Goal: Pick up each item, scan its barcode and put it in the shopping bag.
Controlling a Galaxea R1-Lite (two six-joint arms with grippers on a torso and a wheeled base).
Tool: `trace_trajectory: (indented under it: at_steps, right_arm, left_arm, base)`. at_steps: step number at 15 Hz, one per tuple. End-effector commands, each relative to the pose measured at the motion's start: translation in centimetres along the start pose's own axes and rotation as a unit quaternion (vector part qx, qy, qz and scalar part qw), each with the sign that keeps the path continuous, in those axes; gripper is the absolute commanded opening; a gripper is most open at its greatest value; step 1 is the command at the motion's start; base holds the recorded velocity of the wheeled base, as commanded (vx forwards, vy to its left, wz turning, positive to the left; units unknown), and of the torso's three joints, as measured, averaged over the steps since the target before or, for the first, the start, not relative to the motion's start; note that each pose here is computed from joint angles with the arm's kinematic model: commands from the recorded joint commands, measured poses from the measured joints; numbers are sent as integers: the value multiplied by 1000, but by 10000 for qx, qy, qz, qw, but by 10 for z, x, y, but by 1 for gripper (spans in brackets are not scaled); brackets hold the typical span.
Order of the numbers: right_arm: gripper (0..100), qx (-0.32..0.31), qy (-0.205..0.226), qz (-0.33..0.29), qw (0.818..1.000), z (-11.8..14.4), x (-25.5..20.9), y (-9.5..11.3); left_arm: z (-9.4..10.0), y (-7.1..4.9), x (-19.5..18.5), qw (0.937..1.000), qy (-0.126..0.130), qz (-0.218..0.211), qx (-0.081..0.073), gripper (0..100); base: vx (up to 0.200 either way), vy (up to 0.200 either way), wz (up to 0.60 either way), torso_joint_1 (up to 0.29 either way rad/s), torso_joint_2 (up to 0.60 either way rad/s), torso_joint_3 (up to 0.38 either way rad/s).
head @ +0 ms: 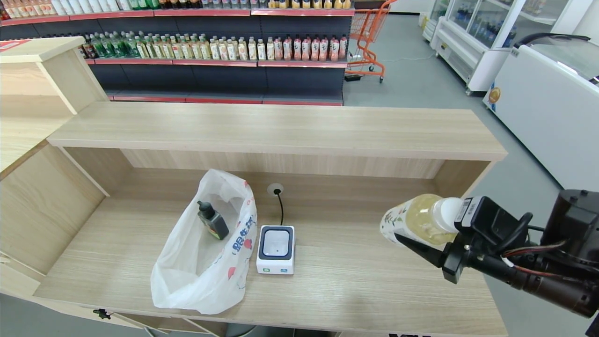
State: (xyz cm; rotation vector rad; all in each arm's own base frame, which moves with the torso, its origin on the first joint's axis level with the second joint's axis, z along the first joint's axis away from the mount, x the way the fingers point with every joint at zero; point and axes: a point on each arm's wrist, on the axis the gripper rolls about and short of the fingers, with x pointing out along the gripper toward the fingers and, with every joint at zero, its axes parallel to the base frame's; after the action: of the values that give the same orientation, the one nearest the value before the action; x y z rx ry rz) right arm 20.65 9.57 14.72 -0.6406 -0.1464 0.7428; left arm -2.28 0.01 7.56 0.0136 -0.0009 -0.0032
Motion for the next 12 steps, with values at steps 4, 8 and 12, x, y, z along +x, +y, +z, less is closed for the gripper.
trace_trajectory:
  at_steps: [4,8,12]
  right_arm:
    - [0,-583,-345,11,9977,-21,18,7]
    - [0,-802,-534,144,9952,-24,27,11]
    - [0,-920,-591,294,9936,-28,40,13]
  left_arm:
    - [0,0,0,10000,-3,1,1,100]
    - [0,0,0,10000,-3,1,9,100]
    - [0,0,0,10000,-3,1,-14,100]
  base:
    - [0,0,0,0,0,0]
    - [0,0,0,0,0,0]
    - [0,50,0,-1,2,2]
